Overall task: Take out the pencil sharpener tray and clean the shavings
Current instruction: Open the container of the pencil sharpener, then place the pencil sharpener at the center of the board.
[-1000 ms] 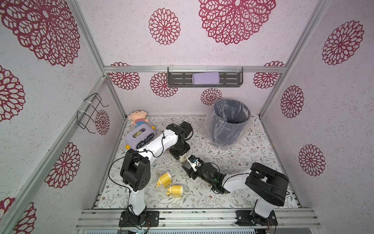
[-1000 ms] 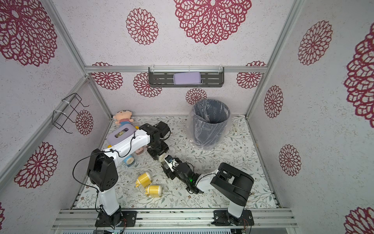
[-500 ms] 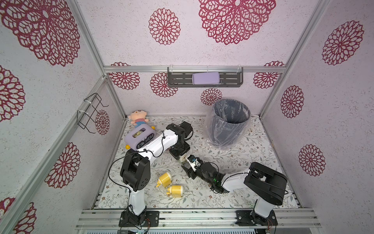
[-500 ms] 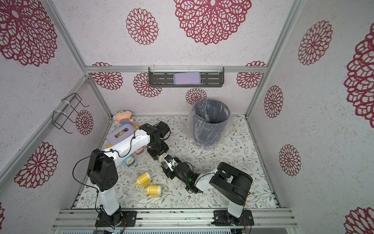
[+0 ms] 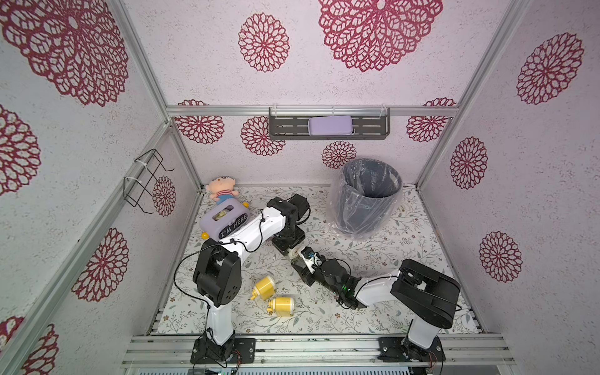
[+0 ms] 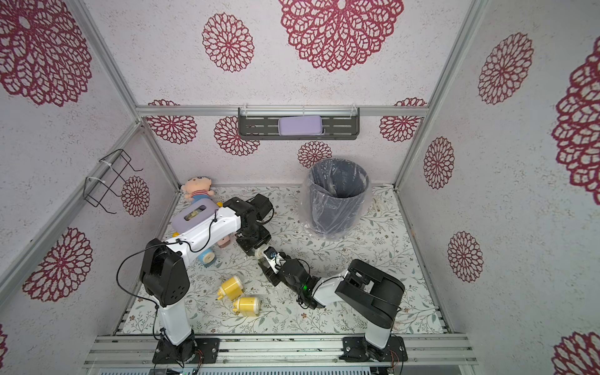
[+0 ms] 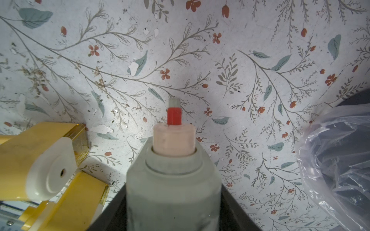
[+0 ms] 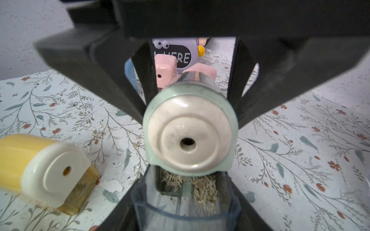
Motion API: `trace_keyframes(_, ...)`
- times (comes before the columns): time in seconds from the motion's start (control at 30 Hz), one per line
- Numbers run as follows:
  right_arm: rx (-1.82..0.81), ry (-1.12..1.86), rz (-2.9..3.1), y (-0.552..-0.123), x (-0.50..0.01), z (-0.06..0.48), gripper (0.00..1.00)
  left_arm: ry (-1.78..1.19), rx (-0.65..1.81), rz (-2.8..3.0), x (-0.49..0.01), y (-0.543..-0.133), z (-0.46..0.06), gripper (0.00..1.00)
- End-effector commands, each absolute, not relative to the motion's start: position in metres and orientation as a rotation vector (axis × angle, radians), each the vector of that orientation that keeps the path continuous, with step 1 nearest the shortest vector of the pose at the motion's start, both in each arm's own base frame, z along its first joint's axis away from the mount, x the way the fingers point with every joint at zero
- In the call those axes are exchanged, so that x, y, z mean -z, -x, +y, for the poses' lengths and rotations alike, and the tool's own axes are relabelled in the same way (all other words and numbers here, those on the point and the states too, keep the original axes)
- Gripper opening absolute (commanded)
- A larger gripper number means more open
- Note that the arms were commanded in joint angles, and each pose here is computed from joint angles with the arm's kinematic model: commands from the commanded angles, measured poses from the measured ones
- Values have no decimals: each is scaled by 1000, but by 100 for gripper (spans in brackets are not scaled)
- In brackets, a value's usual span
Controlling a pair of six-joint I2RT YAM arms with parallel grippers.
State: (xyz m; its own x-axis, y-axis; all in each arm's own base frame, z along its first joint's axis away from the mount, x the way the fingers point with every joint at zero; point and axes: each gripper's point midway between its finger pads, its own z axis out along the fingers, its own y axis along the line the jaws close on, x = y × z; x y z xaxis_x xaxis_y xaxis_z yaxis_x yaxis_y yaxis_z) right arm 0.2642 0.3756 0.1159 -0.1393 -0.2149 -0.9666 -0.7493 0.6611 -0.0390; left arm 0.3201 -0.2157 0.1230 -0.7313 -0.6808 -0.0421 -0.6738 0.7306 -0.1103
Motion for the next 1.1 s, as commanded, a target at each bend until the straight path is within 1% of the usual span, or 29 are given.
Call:
trace_keyframes(0.0,-559,768,1666,-262,-131,366,43,1053,95,2794,-134,-333,-211,0)
trace_keyframes(0.17,-562,741,1676,-251,-136,346,40,981,57,2772,-136,-348,-211,0)
trace_keyframes(0.2,-561,732,1680,-249,-136,340,39,964,22,2788,-125,-353,-213,0)
trace_keyframes(0.23,-559,724,1687,-247,-137,335,39,945,17,2785,-124,-357,-214,0)
trace_keyframes(0.43,-535,633,1729,-240,-135,301,39,822,74,2754,-113,-385,-231,0)
trace_keyframes(0.77,-442,495,1806,-248,-124,254,38,546,185,2721,-95,-432,-279,0)
trace_keyframes(0.97,-430,430,1841,-257,-117,239,38,379,221,2723,-77,-452,-299,0)
trace_keyframes(1.07,-424,409,1855,-260,-114,235,38,349,220,2736,-68,-459,-307,0)
